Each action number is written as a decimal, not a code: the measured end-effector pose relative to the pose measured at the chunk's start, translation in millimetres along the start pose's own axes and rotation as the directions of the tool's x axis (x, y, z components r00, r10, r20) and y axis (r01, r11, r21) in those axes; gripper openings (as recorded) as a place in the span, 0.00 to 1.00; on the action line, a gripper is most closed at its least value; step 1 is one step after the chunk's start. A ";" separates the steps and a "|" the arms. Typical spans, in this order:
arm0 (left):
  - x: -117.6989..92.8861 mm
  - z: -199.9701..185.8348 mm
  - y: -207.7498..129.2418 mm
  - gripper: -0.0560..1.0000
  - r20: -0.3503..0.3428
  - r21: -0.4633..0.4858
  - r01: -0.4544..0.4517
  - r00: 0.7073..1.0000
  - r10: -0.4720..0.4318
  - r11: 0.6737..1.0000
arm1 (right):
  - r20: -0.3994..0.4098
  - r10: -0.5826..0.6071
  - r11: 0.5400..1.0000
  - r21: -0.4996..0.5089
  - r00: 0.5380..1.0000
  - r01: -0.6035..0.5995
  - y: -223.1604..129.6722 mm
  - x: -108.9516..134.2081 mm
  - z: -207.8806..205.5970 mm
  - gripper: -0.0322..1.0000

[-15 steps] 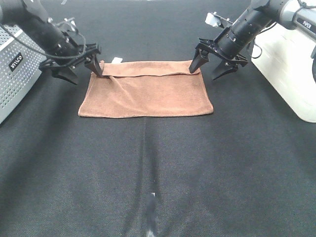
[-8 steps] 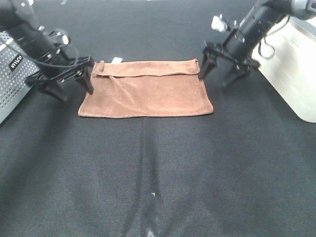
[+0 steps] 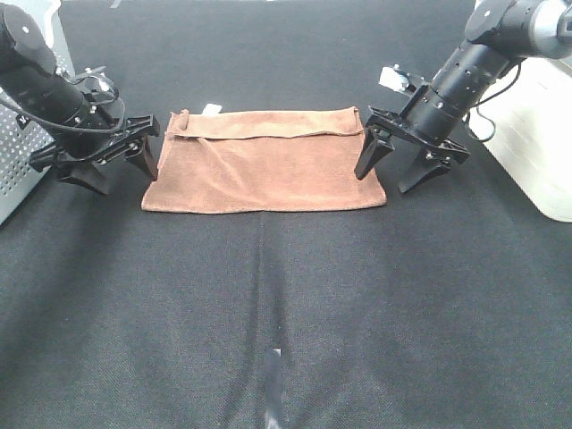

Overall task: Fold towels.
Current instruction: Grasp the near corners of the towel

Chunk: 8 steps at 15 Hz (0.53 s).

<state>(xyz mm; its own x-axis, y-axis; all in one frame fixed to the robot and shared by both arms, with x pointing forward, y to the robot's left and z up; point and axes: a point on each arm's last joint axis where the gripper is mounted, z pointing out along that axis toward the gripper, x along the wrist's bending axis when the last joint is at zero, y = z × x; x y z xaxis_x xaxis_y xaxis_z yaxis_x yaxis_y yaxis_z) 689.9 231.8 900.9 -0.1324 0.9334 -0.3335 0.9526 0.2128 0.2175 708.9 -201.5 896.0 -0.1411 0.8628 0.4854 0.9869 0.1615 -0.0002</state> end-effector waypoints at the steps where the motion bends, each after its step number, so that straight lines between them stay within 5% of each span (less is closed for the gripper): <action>1: 1.0 5.5 -0.5 0.72 0.007 0.003 0.015 1.000 -0.015 1.000 | 0.002 0.004 1.000 0.003 1.000 -0.004 0.8 -3.5 5.9 0.74; 8: -5.7 29.5 -5.8 0.71 0.137 0.043 0.055 0.989 -0.060 0.998 | -0.118 0.025 0.999 -0.019 0.993 -0.027 5.4 -1.5 20.6 0.67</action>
<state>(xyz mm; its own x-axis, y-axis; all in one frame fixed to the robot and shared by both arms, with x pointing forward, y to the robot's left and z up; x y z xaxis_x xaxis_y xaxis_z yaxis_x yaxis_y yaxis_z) 693.2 216.8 874.5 -0.1509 0.8706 -0.4683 0.9547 0.2512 0.1594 712.8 -192.0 877.3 -0.1062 0.8043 0.5847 0.9917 0.1288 0.0030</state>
